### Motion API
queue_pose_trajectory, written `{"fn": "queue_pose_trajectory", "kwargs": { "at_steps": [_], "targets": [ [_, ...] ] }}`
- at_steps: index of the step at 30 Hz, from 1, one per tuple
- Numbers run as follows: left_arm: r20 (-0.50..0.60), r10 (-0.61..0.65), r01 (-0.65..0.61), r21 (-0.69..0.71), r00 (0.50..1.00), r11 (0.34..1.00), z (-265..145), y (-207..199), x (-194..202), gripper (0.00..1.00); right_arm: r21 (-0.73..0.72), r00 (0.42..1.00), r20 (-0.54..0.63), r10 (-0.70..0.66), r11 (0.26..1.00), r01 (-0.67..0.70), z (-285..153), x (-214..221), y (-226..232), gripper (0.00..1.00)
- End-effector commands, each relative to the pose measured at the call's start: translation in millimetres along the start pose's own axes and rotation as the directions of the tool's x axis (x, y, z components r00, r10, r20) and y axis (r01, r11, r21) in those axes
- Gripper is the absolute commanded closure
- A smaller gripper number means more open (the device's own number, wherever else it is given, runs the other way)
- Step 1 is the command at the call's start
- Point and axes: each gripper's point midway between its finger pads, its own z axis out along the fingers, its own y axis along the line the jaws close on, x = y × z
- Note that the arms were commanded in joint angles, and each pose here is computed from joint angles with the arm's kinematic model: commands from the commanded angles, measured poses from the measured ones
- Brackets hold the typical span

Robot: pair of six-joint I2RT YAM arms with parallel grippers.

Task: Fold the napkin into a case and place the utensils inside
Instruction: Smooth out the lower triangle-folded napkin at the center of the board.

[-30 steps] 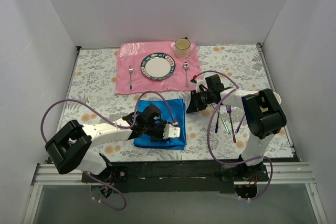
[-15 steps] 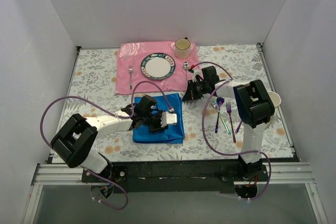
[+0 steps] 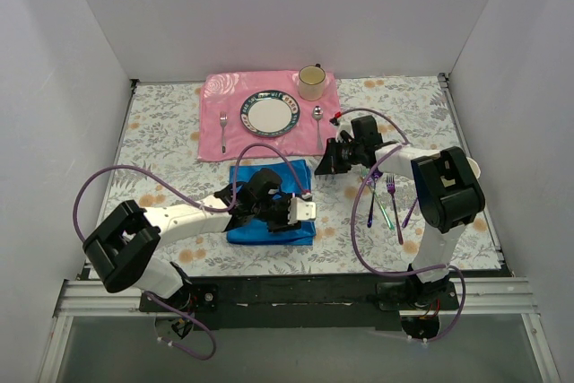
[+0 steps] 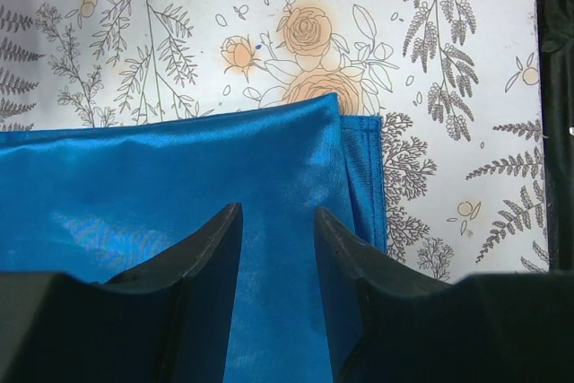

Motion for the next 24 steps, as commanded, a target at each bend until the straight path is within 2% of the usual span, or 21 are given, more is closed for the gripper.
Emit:
{"fn": "queue_pose_trajectory", "kwargs": {
  "at_steps": [1,7,10,11,13,14,16,17,18,24],
  "targets": [
    [0.043,-0.017,0.019,-0.034,0.999,0.999,-7.0,4.0,-12.8,0.64,-0.106,0.998,0.012,0.067,0.992,-0.065,5.3,-4.3,16.8,0.99],
    [0.031,-0.023,0.024,-0.044,0.999,0.999,-8.6,2.9,-7.9,0.64,-0.198,0.988,-0.009,0.155,0.968,-0.154,8.9,1.7,25.3,0.99],
    [0.037,-0.028,0.03,-0.043,0.999,0.999,-9.1,2.5,-9.8,0.64,-0.241,0.978,-0.007,0.211,0.948,-0.206,4.4,2.0,30.7,0.8],
    [0.039,-0.034,0.035,-0.043,0.999,0.998,-9.4,2.4,-10.3,0.64,-0.28,0.975,0.001,0.221,0.936,-0.212,0.6,-3.1,38.3,0.67],
    [0.04,-0.038,0.04,-0.042,0.998,0.998,-9.4,2.0,-10.4,0.64,-0.303,0.971,0.007,0.238,0.926,-0.225,-5.1,-4.5,39.6,0.54],
    [0.042,-0.038,0.04,-0.043,0.998,0.998,-9.9,2.2,-11.3,0.64,-0.327,0.974,0.022,0.227,0.922,-0.208,-9.5,-9.3,44.8,0.38],
    [0.042,-0.039,0.041,-0.041,0.998,0.998,-9.8,1.6,-10.8,0.64,-0.345,0.969,0.02,0.247,0.911,-0.225,-13.9,-10.4,48.1,0.25],
    [0.041,-0.038,0.04,-0.046,0.998,0.998,-10.2,2.3,-10.7,0.64,-0.357,0.971,0.029,0.239,0.909,-0.213,-16.0,-12.9,51.2,0.15],
    [0.041,-0.038,0.04,-0.046,0.998,0.998,-10.0,2.6,-10.9,0.64,-0.356,0.969,0.028,0.244,0.909,-0.219,-15.9,-12.5,51.0,0.11],
    [0.039,-0.039,0.041,-0.046,0.998,0.998,-7.1,4.0,-10.0,0.64,-0.361,0.966,0.023,0.258,0.903,-0.233,-6.5,-16.5,45.2,0.08]
  ]
}}
